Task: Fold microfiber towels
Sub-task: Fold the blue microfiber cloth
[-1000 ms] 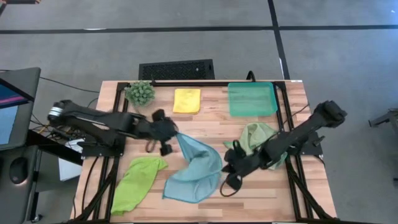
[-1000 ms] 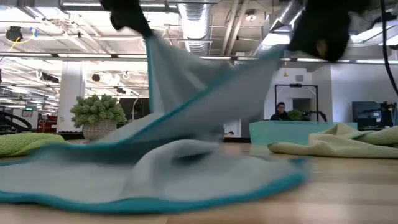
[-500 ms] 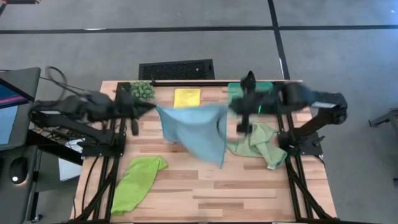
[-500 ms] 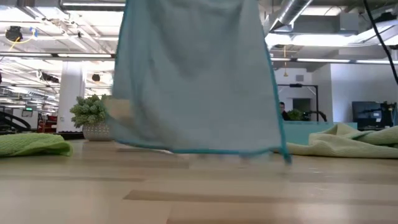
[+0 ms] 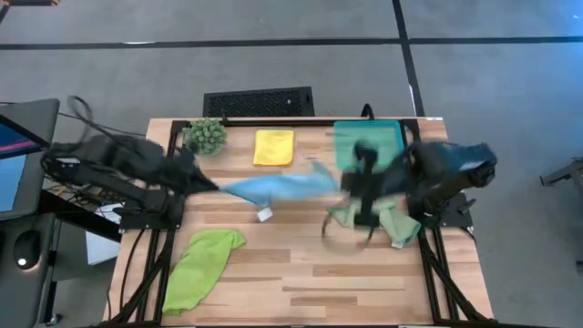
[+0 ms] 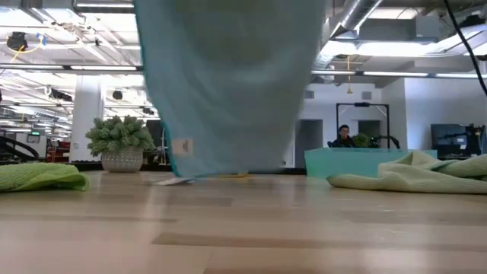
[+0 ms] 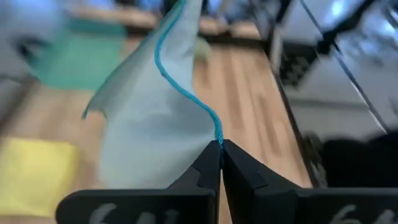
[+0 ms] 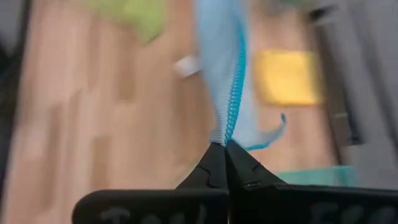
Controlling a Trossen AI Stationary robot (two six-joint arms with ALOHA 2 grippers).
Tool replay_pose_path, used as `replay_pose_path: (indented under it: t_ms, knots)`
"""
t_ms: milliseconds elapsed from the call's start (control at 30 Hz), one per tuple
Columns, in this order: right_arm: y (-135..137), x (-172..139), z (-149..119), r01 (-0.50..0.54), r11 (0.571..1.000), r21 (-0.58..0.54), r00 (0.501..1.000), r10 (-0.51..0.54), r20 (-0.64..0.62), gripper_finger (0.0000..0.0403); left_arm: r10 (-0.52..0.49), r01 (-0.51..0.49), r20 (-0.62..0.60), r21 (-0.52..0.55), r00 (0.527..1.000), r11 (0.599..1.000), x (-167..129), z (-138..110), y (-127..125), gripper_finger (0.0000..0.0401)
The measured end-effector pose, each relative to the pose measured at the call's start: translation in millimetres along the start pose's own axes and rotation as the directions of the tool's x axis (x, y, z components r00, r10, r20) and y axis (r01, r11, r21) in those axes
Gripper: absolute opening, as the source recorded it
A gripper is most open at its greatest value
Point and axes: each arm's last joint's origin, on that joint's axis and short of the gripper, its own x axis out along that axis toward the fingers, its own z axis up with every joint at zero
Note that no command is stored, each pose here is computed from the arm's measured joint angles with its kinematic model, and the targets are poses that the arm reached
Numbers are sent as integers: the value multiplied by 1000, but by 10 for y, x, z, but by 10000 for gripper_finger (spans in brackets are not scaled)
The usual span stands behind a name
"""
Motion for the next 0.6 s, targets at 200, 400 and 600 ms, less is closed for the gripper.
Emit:
replay_pose_path:
  t_ms: [200,400,600]
  knots:
    - [777,419,-97,-39,998,-46,984,30,-177,0,-246,260,-141,87,959,962,501,-350,-363,0]
    - [991,369,-153,23,999,-36,992,-27,-125,0,-159,168,-64,173,985,971,469,-267,-507,0]
    - [832,67,-206,40,999,34,999,-40,-6,0,-151,132,122,150,981,980,91,97,-521,0]
